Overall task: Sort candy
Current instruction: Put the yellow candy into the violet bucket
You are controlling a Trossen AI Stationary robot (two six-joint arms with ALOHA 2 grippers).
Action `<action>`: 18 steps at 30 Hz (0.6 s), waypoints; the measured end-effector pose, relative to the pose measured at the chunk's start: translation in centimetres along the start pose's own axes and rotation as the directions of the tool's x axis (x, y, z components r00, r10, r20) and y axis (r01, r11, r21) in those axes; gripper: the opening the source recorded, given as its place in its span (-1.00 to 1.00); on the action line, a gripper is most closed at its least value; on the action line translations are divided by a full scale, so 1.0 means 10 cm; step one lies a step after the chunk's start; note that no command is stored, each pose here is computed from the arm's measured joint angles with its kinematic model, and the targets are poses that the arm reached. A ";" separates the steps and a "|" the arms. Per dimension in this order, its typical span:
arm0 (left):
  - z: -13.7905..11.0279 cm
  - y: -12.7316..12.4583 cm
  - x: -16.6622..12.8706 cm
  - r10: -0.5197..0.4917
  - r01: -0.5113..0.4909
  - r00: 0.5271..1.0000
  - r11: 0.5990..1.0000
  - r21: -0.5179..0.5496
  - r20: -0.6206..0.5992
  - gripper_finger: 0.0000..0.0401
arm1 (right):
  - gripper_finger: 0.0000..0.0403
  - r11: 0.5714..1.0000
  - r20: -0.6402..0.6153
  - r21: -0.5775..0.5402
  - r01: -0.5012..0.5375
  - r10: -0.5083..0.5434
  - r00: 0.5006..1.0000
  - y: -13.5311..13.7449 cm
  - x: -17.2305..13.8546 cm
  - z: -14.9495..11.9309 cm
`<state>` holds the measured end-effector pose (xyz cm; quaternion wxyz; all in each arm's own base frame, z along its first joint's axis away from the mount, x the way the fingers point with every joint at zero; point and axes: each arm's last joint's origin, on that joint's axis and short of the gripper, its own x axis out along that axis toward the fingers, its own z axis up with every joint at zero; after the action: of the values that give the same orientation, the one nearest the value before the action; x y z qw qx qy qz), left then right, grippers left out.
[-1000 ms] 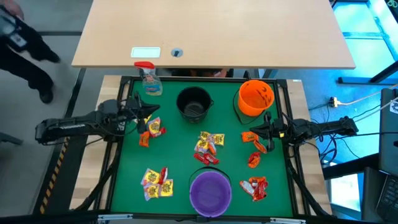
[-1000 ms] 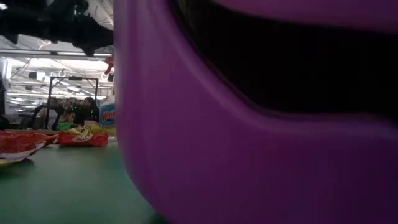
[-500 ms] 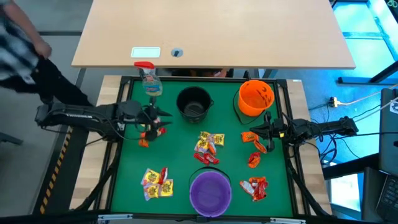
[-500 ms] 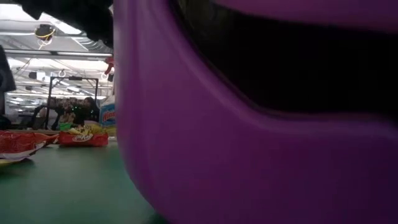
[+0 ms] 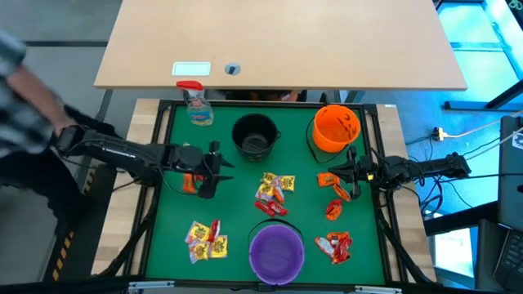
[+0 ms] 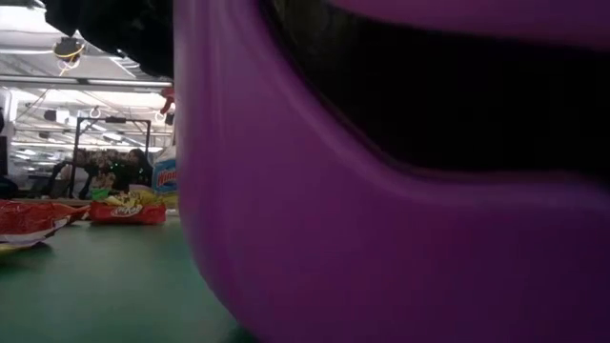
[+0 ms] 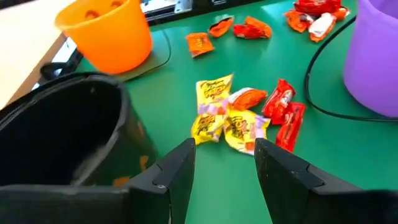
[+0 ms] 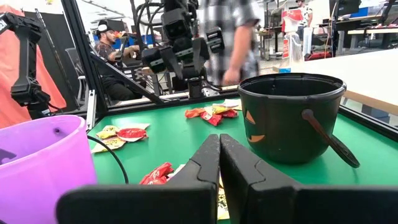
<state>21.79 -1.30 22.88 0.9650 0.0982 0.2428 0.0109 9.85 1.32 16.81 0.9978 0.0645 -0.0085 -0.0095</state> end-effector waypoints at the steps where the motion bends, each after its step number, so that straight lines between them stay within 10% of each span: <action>1: 0.01 -0.01 0.03 -0.001 0.001 1.000 1.000 0.013 0.015 -0.22 | -0.94 1.000 0.000 0.000 0.000 0.000 1.000 0.00 0.00 0.00; 18: 0.08 -0.10 0.44 -0.037 0.036 0.999 0.996 0.081 0.014 -0.21 | -0.94 1.000 0.000 0.000 0.000 0.000 1.000 0.00 0.00 0.00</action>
<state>26.02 -2.11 21.31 0.9622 0.1326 0.2374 -0.0171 9.85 1.32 16.80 0.9978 0.0646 -0.0084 -0.0093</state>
